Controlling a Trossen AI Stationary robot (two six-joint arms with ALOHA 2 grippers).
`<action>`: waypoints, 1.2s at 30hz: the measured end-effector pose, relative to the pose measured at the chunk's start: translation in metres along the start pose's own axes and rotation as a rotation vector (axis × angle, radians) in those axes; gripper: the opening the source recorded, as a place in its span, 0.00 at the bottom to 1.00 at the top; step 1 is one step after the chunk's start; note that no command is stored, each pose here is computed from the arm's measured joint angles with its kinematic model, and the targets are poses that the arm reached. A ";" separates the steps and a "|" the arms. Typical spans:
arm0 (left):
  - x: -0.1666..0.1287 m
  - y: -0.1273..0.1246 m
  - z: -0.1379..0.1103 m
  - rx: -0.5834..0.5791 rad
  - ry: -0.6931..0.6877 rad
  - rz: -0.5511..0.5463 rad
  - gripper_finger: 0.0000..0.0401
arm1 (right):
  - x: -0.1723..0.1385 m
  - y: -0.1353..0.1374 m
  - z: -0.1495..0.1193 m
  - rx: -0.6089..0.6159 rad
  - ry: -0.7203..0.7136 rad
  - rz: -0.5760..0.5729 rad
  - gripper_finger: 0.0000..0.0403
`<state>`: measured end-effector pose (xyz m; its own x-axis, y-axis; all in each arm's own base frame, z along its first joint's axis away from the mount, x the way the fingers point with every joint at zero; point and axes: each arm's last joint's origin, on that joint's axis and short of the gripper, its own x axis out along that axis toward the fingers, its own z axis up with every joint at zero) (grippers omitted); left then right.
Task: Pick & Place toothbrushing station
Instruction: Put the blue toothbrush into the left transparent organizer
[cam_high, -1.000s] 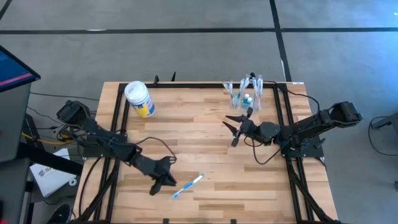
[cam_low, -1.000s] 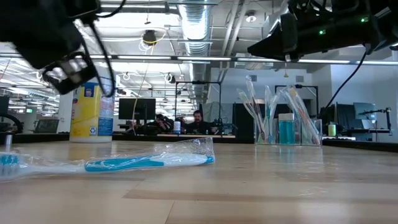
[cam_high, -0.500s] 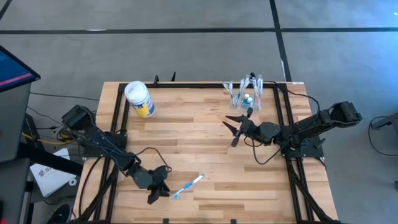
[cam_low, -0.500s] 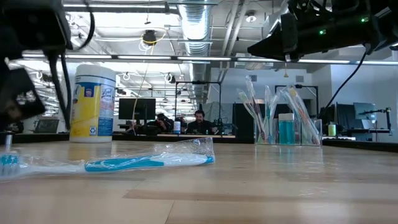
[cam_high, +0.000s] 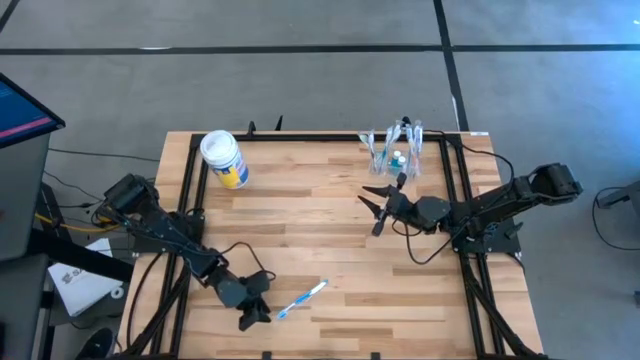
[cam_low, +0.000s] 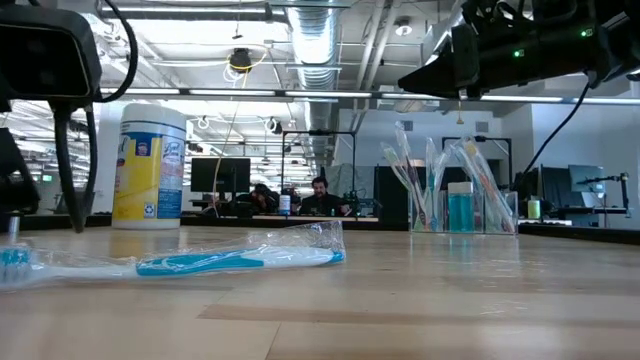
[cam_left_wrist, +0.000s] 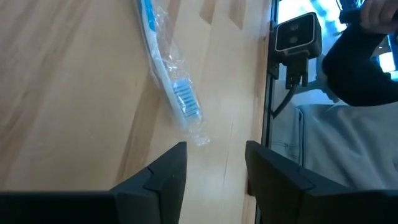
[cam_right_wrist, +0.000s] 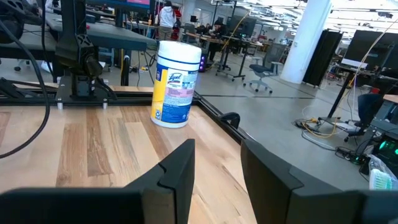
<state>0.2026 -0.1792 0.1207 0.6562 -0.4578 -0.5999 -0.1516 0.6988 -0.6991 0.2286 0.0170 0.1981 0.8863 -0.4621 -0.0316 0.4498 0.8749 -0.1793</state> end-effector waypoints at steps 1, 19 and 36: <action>0.000 0.000 -0.001 -0.009 0.002 0.000 0.40 | 0.000 0.000 0.000 0.000 0.000 0.000 0.30; 0.020 0.006 -0.007 -0.089 -0.008 -0.040 0.40 | 0.000 0.000 0.000 -0.002 0.003 0.000 0.30; 0.024 0.012 -0.010 -0.101 -0.009 0.003 0.37 | 0.000 0.000 0.000 -0.002 0.003 0.001 0.30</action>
<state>0.2093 -0.1871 0.0938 0.6623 -0.4506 -0.5986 -0.2266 0.6411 -0.7332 0.2286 0.0172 0.1978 0.8865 -0.4615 -0.0344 0.4485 0.8752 -0.1813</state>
